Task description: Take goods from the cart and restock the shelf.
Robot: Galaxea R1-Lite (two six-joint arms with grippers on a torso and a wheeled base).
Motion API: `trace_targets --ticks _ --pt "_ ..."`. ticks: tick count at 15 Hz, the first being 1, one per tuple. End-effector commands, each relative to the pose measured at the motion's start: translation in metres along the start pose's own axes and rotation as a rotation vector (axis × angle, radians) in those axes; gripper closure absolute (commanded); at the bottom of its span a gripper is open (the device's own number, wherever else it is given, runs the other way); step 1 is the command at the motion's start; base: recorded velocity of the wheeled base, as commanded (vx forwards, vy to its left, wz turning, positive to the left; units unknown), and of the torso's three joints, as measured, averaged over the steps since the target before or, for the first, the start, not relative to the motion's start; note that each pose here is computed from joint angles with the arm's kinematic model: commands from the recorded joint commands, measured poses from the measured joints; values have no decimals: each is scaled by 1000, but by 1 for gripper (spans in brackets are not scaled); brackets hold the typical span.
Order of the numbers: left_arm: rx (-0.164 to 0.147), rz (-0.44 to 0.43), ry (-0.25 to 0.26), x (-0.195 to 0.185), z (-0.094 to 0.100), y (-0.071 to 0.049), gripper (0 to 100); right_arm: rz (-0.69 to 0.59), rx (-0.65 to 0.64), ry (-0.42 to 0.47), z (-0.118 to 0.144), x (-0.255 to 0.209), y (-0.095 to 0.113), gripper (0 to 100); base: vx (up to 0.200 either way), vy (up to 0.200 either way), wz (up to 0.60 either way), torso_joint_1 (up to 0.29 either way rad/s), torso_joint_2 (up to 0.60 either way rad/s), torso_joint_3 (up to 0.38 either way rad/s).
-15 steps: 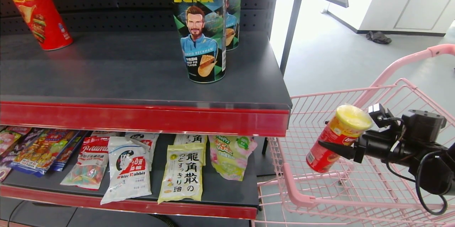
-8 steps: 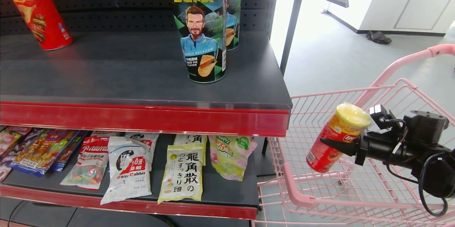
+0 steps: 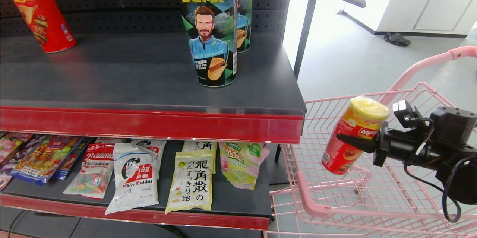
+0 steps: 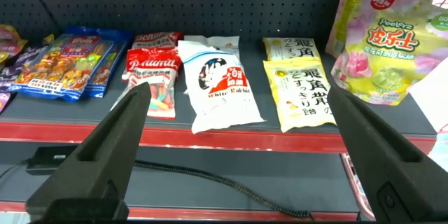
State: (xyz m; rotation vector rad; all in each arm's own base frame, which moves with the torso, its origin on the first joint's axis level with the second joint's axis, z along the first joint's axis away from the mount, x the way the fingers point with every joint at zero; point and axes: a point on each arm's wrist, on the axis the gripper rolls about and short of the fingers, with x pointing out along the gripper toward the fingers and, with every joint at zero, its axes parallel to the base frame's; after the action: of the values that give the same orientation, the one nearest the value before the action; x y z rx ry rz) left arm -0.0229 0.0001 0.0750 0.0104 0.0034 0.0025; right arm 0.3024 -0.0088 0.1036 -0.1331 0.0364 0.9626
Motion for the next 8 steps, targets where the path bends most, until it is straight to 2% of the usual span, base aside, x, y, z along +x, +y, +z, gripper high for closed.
trace_targets --ticks 1,4,8 --pt "0 1 1 0 0 0 0 -28 -105 -66 38 -9 1 100 0 0 0 0 0 0" --pt "0 1 1 0 0 0 0 -89 -137 -129 81 -43 23 100 0 0 0 0 0 0" --pt "0 1 1 0 0 0 0 -119 -148 -231 134 -81 81 100 0 0 0 0 0 0"
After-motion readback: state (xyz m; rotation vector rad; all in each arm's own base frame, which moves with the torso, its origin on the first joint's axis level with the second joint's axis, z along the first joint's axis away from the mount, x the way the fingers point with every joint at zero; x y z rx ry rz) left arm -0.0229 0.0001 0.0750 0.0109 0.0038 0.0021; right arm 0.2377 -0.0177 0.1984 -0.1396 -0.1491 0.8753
